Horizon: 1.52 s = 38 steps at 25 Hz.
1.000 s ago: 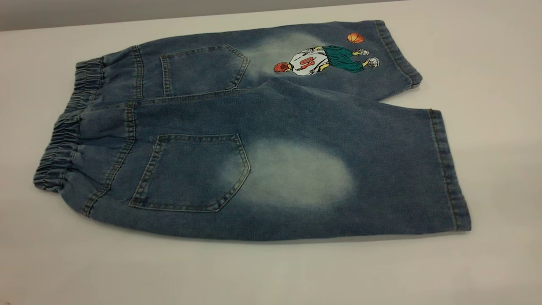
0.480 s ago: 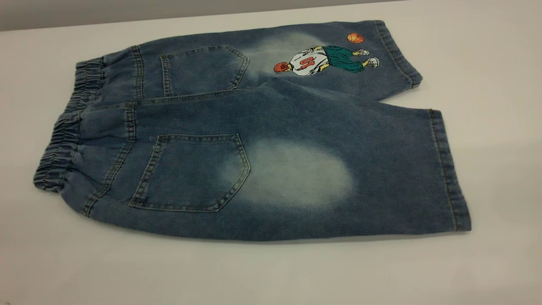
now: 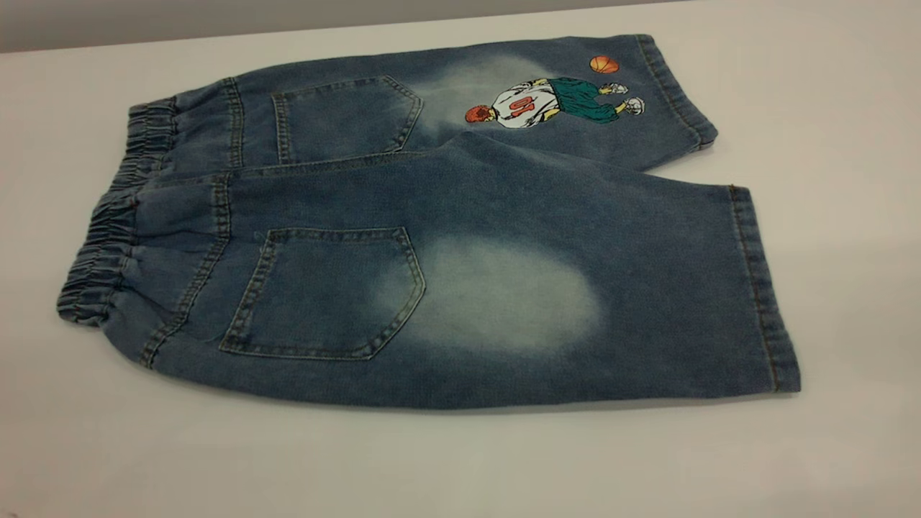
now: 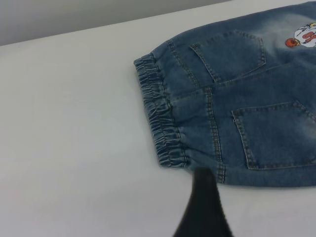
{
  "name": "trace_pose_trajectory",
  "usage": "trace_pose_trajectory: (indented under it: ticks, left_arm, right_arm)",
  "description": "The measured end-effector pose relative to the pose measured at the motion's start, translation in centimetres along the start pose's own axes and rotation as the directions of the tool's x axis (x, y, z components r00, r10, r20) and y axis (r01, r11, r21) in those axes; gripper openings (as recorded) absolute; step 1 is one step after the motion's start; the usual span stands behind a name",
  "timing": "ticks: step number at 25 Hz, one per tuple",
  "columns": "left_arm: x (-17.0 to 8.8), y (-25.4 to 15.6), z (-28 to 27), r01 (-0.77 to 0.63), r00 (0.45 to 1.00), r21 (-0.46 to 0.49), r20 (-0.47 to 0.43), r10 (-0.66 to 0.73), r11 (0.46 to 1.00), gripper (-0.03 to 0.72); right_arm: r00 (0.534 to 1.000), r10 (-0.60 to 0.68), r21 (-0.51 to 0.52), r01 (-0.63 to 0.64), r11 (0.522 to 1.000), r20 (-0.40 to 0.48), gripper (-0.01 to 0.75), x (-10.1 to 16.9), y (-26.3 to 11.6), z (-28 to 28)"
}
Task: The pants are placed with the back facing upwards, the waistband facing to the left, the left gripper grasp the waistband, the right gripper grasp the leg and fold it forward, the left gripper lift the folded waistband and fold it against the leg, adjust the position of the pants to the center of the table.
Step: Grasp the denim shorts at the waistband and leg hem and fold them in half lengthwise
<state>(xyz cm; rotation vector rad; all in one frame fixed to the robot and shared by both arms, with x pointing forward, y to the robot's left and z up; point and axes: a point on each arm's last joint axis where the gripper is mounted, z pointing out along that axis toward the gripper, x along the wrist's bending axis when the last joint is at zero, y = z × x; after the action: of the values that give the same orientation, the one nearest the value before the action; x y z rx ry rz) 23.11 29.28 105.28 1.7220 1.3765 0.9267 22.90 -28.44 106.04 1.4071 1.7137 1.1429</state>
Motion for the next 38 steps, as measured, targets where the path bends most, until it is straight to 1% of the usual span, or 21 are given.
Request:
trace_pose_trajectory:
  ticks: [13, 16, 21, 23, 27, 29, 33, 35, 38]
  left_arm:
    - [0.0, 0.0, 0.0, 0.000, 1.000, 0.000, 0.000, 0.000, 1.000, 0.498]
    - [0.0, 0.0, 0.0, 0.000, 1.000, -0.004, -0.001, 0.000, 1.000, 0.498]
    - [0.0, 0.1, 0.0, 0.007, 1.000, -0.009, -0.001, -0.007, 1.000, 0.498]
    - [-0.1, 0.2, -0.1, 0.046, 0.999, -0.021, 0.012, -0.046, 0.999, 0.498]
    - [0.1, 1.1, -0.7, 0.119, 0.993, -0.070, 0.003, -0.119, 0.990, 0.498]
    - [0.2, 2.0, -0.7, 0.185, 0.983, -0.080, 0.007, -0.185, 0.979, 0.498]
    - [0.9, 4.2, 0.6, 0.301, 0.953, -0.039, -0.013, -0.302, 0.953, 0.498]
    - [1.4, 5.5, 1.8, 0.317, 0.948, -0.022, -0.033, -0.317, 0.948, 0.498]
    - [2.1, 7.0, 4.6, 0.321, 0.946, 0.050, -0.069, -0.318, 0.946, 0.498]
  right_arm:
    - [1.000, 0.000, 0.000, 0.000, 1.000, 0.000, 0.531, 0.0, 0.0, 0.0]
    - [1.000, 0.012, -0.007, -0.013, 1.000, -0.022, 0.531, 0.2, 0.1, 0.0]
    - [0.997, 0.053, -0.061, -0.056, 0.997, -0.061, 0.531, 0.5, 0.6, 0.0]
    - [0.995, 0.074, -0.073, -0.078, 0.994, -0.062, 0.531, 0.5, 0.7, -0.1]
    - [0.995, 0.074, -0.070, -0.078, 0.994, -0.061, 0.531, 0.5, 0.8, -0.2]
    - [0.995, 0.078, -0.045, -0.080, 0.996, -0.061, 0.531, 0.5, 1.3, 0.2]
    - [0.996, 0.076, 0.035, -0.074, 0.997, -0.051, 0.531, 0.1, 3.0, 2.1]
    - [0.995, 0.088, 0.077, -0.083, 0.994, -0.053, 0.531, -0.1, 3.6, 3.4]
    - [0.988, 0.137, 0.155, -0.125, 0.980, -0.068, 0.531, -0.3, 4.5, 5.7]
